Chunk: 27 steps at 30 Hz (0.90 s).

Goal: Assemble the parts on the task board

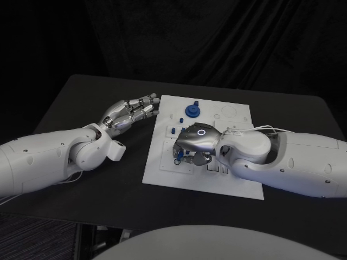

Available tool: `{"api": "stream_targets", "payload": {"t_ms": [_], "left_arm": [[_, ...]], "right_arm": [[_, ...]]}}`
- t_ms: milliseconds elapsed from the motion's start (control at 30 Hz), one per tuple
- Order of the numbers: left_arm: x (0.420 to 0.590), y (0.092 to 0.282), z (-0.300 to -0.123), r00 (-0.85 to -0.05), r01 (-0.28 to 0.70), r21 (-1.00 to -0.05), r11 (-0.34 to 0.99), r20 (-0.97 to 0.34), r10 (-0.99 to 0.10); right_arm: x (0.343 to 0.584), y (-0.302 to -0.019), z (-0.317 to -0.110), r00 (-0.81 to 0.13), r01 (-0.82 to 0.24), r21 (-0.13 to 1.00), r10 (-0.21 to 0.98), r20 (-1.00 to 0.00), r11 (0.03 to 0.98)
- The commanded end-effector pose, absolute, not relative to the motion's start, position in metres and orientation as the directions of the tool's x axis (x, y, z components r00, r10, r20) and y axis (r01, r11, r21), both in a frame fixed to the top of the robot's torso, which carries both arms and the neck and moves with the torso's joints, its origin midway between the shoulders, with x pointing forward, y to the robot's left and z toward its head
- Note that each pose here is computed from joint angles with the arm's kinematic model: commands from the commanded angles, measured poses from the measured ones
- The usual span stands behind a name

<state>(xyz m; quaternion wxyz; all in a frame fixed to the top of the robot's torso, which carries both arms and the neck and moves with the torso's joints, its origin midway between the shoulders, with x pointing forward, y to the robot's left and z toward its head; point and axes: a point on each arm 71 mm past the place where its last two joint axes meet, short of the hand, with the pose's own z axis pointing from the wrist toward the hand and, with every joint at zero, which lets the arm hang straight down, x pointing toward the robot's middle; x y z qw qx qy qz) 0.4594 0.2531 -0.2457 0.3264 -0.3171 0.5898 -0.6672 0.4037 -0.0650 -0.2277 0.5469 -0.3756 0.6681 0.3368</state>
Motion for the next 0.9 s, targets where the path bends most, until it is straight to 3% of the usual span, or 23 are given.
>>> {"api": "stream_targets", "payload": {"t_ms": [33, 900], "left_arm": [[0.4586, 0.2519, -0.2458, -0.597, 0.059, -0.993, -0.106, 0.050, -0.801], [0.4597, 0.2502, -0.2471, -0.603, 0.049, -0.993, -0.104, 0.054, -0.796]], "right_arm": [[0.4016, -0.0637, -0.2306, -0.112, -0.878, 0.025, -0.154, -0.982, 0.479], [0.3971, -0.0586, -0.2343, -0.119, -0.882, 0.038, -0.144, -0.982, 0.470]]}}
